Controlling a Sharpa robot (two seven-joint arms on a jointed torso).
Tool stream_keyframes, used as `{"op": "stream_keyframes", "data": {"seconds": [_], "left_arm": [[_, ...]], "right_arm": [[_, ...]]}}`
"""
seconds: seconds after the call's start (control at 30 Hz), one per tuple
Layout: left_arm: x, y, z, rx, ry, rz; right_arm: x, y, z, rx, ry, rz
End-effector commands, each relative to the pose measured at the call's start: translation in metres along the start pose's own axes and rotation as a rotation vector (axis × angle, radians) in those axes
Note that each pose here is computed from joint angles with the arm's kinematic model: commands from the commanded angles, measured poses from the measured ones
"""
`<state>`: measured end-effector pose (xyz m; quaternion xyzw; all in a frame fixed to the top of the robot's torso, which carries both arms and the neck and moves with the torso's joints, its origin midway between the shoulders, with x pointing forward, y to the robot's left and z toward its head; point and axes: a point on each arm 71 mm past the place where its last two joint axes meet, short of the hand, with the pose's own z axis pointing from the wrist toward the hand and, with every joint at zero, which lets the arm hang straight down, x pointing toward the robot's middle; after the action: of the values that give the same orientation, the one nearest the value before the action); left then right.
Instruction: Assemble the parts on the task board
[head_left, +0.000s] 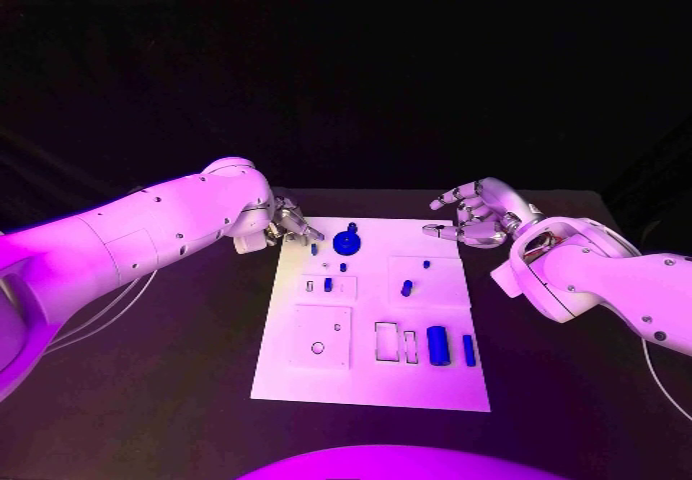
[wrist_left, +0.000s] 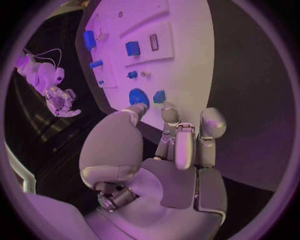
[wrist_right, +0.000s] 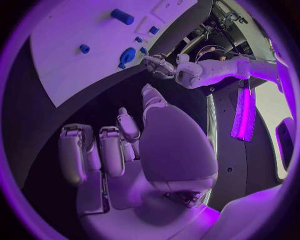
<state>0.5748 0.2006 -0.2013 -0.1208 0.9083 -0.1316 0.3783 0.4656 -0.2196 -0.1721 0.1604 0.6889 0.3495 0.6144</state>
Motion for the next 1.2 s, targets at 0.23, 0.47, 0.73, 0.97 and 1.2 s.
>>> {"op": "stream_keyframes", "data": {"seconds": [0.23, 0.47, 0.73, 0.97, 1.2], "left_arm": [[0.0074, -0.0017, 0.0036, 0.02, 0.055, 0.006], [0.0095, -0.0024, 0.0051, 0.025, 0.057, 0.0], [0.0091, -0.0015, 0.0056, 0.026, 0.054, -0.009], [0.0091, -0.0015, 0.0058, 0.031, 0.053, -0.021], [0.0096, -0.0021, 0.0056, 0.042, 0.059, -0.039]], "right_arm": [[0.0009, 0.0013, 0.0003, -0.012, 0.004, -0.003], [0.0011, 0.0014, 0.0005, -0.012, 0.004, -0.003], [0.0013, 0.0015, 0.0008, -0.012, 0.005, -0.003], [0.0017, 0.0016, 0.0011, -0.013, 0.006, -0.003], [0.0018, 0.0012, 0.0011, -0.012, 0.007, -0.003]]}}
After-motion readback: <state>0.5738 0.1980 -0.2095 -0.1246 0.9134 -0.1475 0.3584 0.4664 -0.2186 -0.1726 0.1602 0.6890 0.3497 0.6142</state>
